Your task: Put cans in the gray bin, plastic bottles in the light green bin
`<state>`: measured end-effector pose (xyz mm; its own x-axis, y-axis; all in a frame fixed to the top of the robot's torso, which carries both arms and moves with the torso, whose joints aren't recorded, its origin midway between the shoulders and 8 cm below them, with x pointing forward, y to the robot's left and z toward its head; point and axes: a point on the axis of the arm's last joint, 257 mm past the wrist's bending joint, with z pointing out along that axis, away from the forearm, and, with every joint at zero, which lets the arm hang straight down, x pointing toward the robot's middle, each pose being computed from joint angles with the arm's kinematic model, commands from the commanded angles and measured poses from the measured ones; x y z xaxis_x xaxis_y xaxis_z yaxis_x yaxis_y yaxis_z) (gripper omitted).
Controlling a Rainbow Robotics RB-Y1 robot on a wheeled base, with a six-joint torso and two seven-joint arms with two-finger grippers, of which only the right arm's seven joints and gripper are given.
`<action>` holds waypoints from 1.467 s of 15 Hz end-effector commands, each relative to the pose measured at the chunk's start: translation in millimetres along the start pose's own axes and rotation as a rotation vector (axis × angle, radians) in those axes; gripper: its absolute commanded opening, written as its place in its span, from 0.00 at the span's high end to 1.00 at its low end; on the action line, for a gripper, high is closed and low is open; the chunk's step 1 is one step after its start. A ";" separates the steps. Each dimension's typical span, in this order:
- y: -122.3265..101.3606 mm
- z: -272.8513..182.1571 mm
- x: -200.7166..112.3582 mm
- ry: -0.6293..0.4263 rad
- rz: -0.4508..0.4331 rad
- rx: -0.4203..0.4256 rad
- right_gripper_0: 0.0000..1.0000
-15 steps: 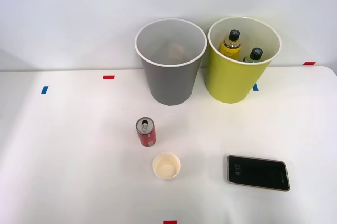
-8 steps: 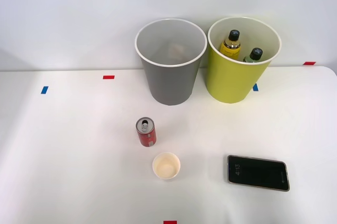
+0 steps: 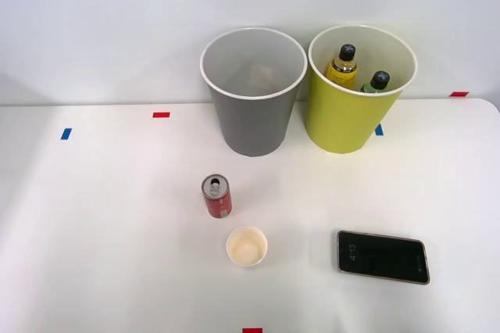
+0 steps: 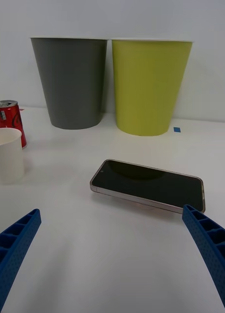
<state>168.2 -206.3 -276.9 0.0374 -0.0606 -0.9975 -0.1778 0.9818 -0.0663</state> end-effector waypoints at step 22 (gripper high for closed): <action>0.0 0.0 0.0 0.000 0.000 0.000 0.00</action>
<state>168.2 -206.3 -276.9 0.0374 -0.0607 -0.9975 -0.1778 0.9818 -0.0664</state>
